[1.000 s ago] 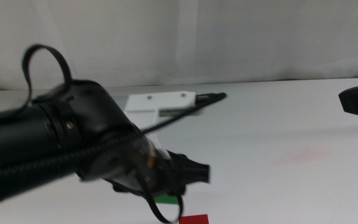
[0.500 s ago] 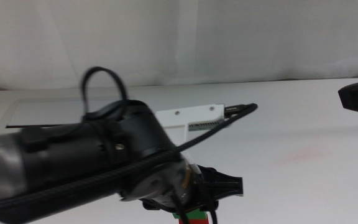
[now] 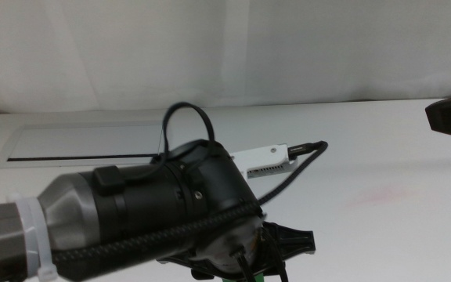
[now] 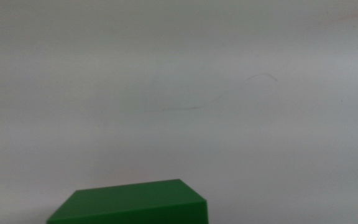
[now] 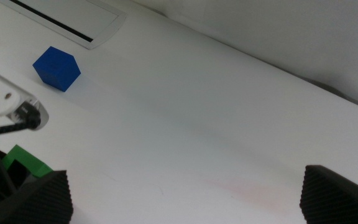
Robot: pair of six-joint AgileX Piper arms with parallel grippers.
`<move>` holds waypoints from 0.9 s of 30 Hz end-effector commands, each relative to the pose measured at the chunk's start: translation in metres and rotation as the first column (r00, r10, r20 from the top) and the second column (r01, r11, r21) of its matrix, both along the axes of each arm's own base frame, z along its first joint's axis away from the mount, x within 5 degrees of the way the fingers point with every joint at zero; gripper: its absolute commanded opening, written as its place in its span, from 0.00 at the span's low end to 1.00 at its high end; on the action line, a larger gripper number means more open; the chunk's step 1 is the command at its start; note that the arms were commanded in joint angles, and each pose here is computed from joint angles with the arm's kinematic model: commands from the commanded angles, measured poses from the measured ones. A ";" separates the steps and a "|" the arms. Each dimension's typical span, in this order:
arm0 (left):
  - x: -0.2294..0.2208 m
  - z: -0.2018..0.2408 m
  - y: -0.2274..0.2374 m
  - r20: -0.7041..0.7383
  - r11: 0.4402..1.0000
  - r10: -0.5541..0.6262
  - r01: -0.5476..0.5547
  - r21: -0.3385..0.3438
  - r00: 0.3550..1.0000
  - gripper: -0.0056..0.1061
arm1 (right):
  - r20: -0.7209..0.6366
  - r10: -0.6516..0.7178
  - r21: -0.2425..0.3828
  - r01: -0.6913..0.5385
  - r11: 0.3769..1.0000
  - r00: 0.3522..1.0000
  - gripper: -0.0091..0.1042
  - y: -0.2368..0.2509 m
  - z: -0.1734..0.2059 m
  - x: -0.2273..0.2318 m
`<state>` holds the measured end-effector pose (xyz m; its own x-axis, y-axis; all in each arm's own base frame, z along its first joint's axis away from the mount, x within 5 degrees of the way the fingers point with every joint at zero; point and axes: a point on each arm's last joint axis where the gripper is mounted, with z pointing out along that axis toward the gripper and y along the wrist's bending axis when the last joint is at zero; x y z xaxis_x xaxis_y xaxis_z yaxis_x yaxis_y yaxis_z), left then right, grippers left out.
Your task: Stack red cubes first, then green, then blue cubes in a specific spot.
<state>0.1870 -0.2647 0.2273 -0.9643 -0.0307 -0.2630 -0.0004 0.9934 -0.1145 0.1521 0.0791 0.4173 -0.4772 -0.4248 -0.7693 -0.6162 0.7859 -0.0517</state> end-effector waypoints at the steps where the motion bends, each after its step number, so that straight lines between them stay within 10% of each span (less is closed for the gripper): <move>1: -0.005 0.001 -0.006 0.012 1.000 0.028 -0.028 -0.013 1.000 0.02 | 0.021 -0.005 0.012 0.005 1.000 1.000 0.98 -0.001 0.003 0.000; 27: -0.008 -0.009 -0.011 0.000 0.999 0.037 -0.037 0.022 0.999 0.02 | 0.025 -0.006 0.014 0.006 1.000 1.000 0.98 -0.001 0.003 0.001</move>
<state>0.1807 -0.2732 0.2164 -0.9636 -0.0376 -0.2648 -0.0159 0.9964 -0.0836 0.1529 0.0794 0.4182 -0.4689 -0.4184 -0.7778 -0.6135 0.7878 -0.0539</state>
